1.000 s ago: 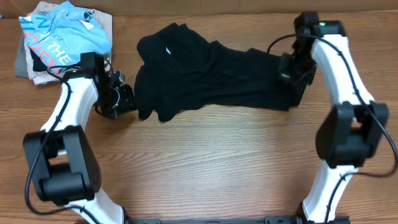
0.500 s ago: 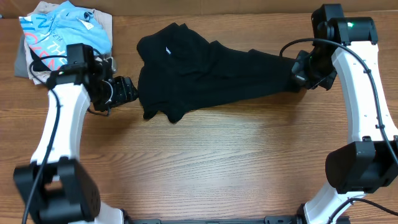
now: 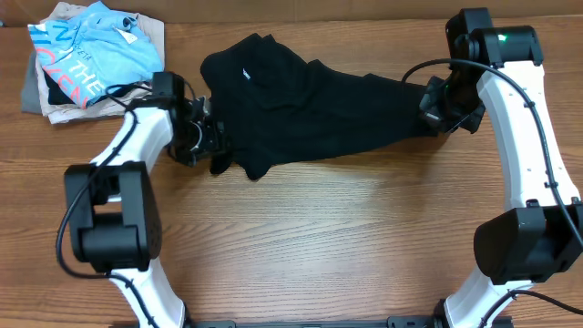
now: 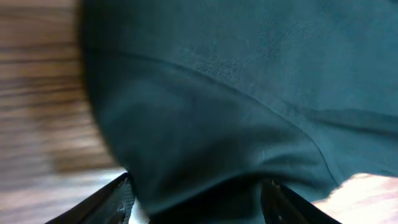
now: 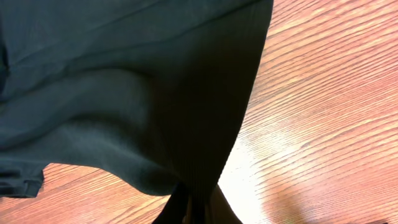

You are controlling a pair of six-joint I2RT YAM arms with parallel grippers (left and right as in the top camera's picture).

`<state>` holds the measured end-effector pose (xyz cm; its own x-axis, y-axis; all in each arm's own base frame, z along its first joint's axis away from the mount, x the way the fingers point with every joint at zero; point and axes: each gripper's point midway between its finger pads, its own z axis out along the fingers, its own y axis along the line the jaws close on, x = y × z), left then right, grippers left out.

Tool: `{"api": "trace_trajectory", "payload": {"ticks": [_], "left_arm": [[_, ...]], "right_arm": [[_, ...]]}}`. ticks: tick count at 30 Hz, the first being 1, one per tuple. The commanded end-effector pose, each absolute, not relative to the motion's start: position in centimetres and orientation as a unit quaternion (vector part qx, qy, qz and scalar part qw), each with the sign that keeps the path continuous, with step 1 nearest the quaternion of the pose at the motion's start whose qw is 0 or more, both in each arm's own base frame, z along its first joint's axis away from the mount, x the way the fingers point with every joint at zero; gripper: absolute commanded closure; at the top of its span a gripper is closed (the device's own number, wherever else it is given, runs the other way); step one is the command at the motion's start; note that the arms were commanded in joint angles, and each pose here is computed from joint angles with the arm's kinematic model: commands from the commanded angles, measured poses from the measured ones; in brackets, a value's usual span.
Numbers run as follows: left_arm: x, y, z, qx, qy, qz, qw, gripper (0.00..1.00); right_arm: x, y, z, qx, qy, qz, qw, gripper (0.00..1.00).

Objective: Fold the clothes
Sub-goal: 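Lift the garment with both grippers and stretch it apart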

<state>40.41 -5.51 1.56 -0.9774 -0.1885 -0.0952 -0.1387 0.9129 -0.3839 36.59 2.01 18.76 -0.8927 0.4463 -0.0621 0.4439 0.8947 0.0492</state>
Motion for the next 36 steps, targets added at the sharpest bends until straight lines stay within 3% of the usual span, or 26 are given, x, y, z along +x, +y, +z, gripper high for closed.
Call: {"api": "trace_trajectory", "payload": {"ticks": [1, 3, 4, 6, 7, 14, 24, 30, 36], "left_arm": [[40.0, -5.9, -0.6, -0.098, 0.976, -0.192, 0.038, 0.38], [39.7, -5.8, -1.7, -0.103, 0.976, -0.191, 0.023, 0.45], [39.5, -5.8, -2.1, -0.104, 0.976, -0.19, 0.018, 0.57], [39.2, -5.7, -2.5, -0.102, 0.977, -0.187, 0.011, 0.92], [39.1, -5.6, -2.6, -0.103, 0.978, -0.183, 0.008, 0.96], [37.8, -5.4, 0.9, -0.105, 0.979, -0.175, -0.019, 0.96], [33.6, -4.3, 14.2, -0.094, 0.983, -0.145, 0.067, 0.96], [29.5, -4.3, 18.0, -0.093, 0.983, -0.145, 0.069, 0.96], [26.5, -4.4, 17.9, -0.092, 0.985, -0.142, 0.02, 0.96]], "right_arm": [[36.4, 1.8, 19.7, 0.232, 0.971, 0.014, 0.051, 0.96], [36.3, 1.8, 19.7, 0.232, 0.971, 0.014, 0.05, 0.96], [36.4, 1.8, 19.7, 0.232, 0.971, 0.014, 0.05, 0.96], [36.4, 1.8, 19.7, 0.236, 0.97, 0.014, 0.052, 0.96], [36.4, 1.8, 19.7, 0.24, 0.969, 0.015, 0.052, 0.96], [35.2, 1.0, 21.3, 0.263, 0.963, -0.003, 0.066, 0.96], [28.4, -0.5, 24.9, 0.284, 0.953, -0.024, 0.103, 0.96], [23.4, -0.4, 23.2, 0.284, 0.953, -0.012, 0.103, 0.96], [20.9, 0.9, 19.8, 0.28, 0.956, 0.023, 0.083, 0.96]]}}
